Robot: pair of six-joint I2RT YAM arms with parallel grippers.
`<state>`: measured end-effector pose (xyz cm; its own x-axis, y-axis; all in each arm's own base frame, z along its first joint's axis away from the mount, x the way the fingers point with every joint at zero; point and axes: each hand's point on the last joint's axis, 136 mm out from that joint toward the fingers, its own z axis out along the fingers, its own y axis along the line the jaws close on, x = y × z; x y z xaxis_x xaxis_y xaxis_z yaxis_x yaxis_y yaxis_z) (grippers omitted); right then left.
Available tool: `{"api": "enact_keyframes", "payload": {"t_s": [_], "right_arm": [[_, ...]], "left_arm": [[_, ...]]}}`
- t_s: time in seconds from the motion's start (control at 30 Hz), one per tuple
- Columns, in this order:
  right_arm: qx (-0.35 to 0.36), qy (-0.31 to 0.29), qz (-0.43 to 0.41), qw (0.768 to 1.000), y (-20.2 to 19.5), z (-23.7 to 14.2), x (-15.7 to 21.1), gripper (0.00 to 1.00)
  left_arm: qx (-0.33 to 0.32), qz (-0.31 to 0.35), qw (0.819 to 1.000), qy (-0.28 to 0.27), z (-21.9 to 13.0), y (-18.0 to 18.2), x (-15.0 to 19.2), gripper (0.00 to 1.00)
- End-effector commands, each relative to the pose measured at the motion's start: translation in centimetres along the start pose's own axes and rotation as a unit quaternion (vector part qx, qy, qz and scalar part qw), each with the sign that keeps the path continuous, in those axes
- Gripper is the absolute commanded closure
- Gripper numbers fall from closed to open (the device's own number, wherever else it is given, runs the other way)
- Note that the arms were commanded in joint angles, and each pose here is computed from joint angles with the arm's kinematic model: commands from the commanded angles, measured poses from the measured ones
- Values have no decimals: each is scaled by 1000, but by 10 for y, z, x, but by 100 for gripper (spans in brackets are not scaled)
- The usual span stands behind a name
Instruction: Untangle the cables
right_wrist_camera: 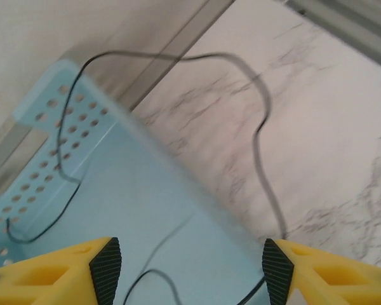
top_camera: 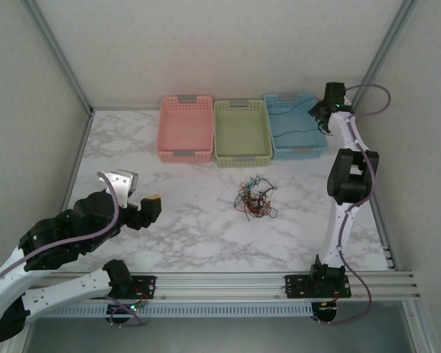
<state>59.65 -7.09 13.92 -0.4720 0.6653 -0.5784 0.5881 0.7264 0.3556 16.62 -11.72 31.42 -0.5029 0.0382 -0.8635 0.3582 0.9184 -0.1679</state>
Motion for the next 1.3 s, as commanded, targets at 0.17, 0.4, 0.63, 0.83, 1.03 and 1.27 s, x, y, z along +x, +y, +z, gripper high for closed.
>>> {"api": "enact_keyframes", "payload": {"t_s": [0.17, 0.4, 0.63, 0.83, 1.03, 1.27], "right_arm": [[37, 22, 17, 999, -34, 31, -7, 34], [24, 37, -1, 999, -23, 57, -10, 40], [1, 45, 4, 999, -15, 61, -11, 77], [-34, -10, -13, 999, 3, 18, -29, 100], [-141, -15, -28, 990, 47, -18, -24, 100], [-197, 23, -70, 978, 84, -35, 13, 100]], "left_arm": [[5, 16, 1000, -2, 6, -7, -6, 17], [3, 19, 1000, -1, 10, -9, -6, 17], [1, 19, 1000, 1, 13, -11, -7, 17], [0, 24, 1000, 5, 17, -13, -7, 17], [-6, 29, 1000, 5, 19, -12, -8, 17], [-3, 27, 1000, 6, 20, -13, -8, 17]]}}
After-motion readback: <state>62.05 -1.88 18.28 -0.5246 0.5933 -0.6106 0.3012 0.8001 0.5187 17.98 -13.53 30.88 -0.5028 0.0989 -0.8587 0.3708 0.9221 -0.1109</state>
